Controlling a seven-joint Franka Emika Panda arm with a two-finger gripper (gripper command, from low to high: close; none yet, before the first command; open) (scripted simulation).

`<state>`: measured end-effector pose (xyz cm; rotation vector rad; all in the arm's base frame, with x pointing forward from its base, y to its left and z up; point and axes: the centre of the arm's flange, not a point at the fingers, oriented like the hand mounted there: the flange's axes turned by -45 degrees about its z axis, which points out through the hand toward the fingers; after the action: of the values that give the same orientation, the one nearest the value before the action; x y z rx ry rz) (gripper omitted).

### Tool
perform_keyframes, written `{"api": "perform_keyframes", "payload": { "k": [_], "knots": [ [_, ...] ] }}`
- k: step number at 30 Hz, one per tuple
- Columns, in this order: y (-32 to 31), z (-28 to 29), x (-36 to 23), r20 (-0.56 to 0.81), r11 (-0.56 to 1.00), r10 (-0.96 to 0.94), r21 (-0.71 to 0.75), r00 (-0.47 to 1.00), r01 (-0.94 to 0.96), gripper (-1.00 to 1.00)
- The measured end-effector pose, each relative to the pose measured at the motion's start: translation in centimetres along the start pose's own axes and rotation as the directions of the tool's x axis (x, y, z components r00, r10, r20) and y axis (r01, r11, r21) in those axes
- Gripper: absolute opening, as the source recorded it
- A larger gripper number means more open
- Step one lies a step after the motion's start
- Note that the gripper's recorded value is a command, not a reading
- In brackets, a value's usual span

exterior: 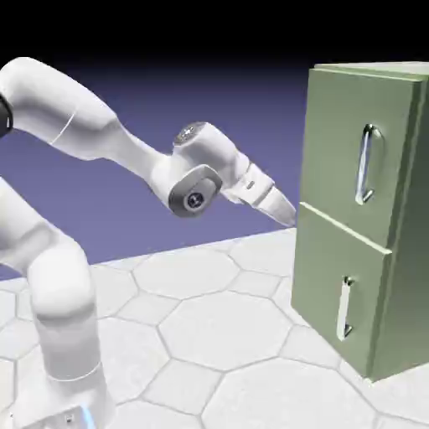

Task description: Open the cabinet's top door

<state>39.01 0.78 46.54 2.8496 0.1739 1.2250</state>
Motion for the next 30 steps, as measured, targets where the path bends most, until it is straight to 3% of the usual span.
{"api": "perform_keyframes", "payload": {
  "k": [8,16,23,30],
  "knots": [
    [-1.2,-3.0,3.3,-0.093,0.914,-0.405,-0.033,0.91,0.403,1.0],
    [-1.6,-5.7,5.6,-0.141,0.684,-0.73,-0.14,0.669,0.716,1.0],
    [-1.2,-7.6,6.8,-0.117,0.402,-0.916,-0.261,0.385,0.877,1.0],
    [0.0,-8.8,7.4,-0.026,0.085,-0.996,-0.371,0.081,0.925,1.0]
  ]
}}
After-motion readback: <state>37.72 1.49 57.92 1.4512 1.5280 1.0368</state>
